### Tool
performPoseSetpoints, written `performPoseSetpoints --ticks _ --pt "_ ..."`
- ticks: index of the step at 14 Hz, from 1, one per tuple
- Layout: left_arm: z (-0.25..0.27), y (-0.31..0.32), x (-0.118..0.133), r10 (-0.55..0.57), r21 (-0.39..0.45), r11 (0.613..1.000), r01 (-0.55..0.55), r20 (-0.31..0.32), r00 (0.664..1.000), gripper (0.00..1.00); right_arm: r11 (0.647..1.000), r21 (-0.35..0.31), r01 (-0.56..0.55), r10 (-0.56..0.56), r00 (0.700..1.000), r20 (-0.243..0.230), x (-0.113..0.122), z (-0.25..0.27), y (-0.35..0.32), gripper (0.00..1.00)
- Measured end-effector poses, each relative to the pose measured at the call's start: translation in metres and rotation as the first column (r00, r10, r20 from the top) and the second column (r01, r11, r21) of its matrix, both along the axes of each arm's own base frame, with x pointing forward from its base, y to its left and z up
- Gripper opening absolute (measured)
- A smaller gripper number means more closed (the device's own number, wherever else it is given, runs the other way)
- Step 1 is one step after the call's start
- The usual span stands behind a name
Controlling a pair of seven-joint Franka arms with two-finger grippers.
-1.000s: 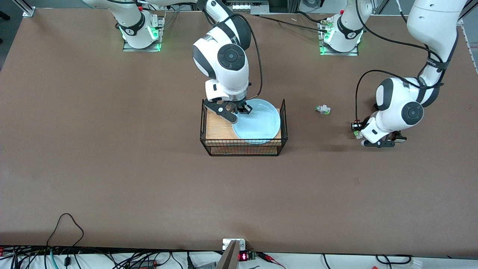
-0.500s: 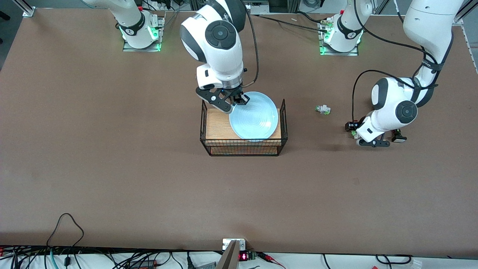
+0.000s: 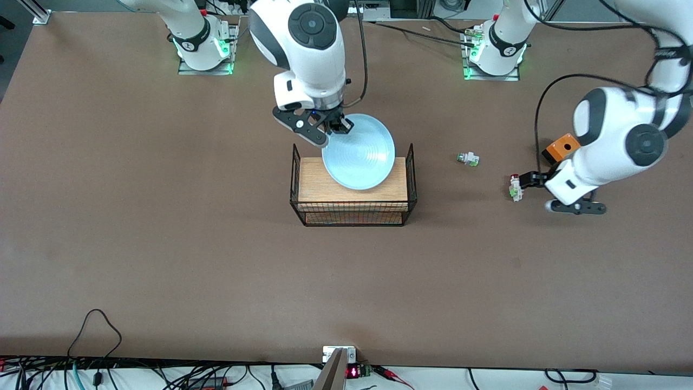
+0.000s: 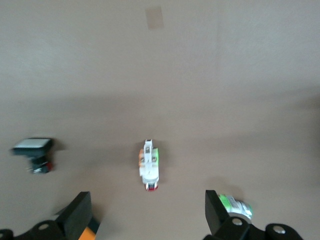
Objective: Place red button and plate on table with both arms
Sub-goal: 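Lift the blue plate out of the basket with the right gripper, then carry the plate away from the basket with the right gripper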
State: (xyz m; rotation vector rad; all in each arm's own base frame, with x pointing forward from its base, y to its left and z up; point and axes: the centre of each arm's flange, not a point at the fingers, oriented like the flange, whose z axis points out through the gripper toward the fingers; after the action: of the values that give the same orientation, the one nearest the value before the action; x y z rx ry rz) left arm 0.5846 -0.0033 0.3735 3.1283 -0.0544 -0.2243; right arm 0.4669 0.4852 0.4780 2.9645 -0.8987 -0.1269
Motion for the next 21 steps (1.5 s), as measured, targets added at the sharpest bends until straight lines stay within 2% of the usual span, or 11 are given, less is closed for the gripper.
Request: performPoseSetpoints --ticks 3,6,8,10,12,15,18,21 --pt "0.085 0.003 0.021 0.005 0.002 1.0 -0.005 0.026 1.0 1.0 1.0 -0.025 -0.009 0.008 0.999 -0.033 -0.012 0.019 -0.009 0.03" --pt "0.144 0.012 0.026 0.021 0.004 1.0 -0.021 0.04 0.999 1.0 1.0 -0.024 -0.012 0.011 0.999 -0.04 -0.021 0.058 -0.029 0.03" --pt "0.166 0.024 0.026 0.041 0.008 0.999 -0.041 0.051 0.998 1.0 0.999 -0.022 -0.04 0.039 0.998 -0.051 -0.027 0.093 -0.055 0.03" --pt "0.168 0.014 0.027 0.023 0.008 1.0 -0.024 0.05 0.998 1.0 0.996 -0.023 -0.09 0.088 0.993 -0.083 -0.025 0.127 -0.1 0.03" --pt "0.164 -0.005 0.029 0.001 0.008 1.0 -0.001 0.044 0.999 1.0 0.99 -0.006 -0.143 0.141 0.984 -0.113 -0.014 0.157 -0.161 0.03" --pt "0.164 -0.014 0.028 0.021 0.012 1.0 -0.022 0.036 0.999 1.0 0.978 0.046 -0.202 0.206 0.971 -0.124 0.017 0.181 -0.264 0.03" --pt "0.165 -0.014 0.027 0.028 0.013 0.999 -0.029 0.025 0.999 1.0 0.961 0.093 -0.26 0.27 0.956 -0.119 0.047 0.179 -0.351 0.03" --pt "0.166 -0.013 0.027 0.031 0.013 0.999 -0.031 0.026 0.999 1.0 0.938 0.133 -0.32 0.334 0.936 -0.107 0.068 0.17 -0.432 0.03"
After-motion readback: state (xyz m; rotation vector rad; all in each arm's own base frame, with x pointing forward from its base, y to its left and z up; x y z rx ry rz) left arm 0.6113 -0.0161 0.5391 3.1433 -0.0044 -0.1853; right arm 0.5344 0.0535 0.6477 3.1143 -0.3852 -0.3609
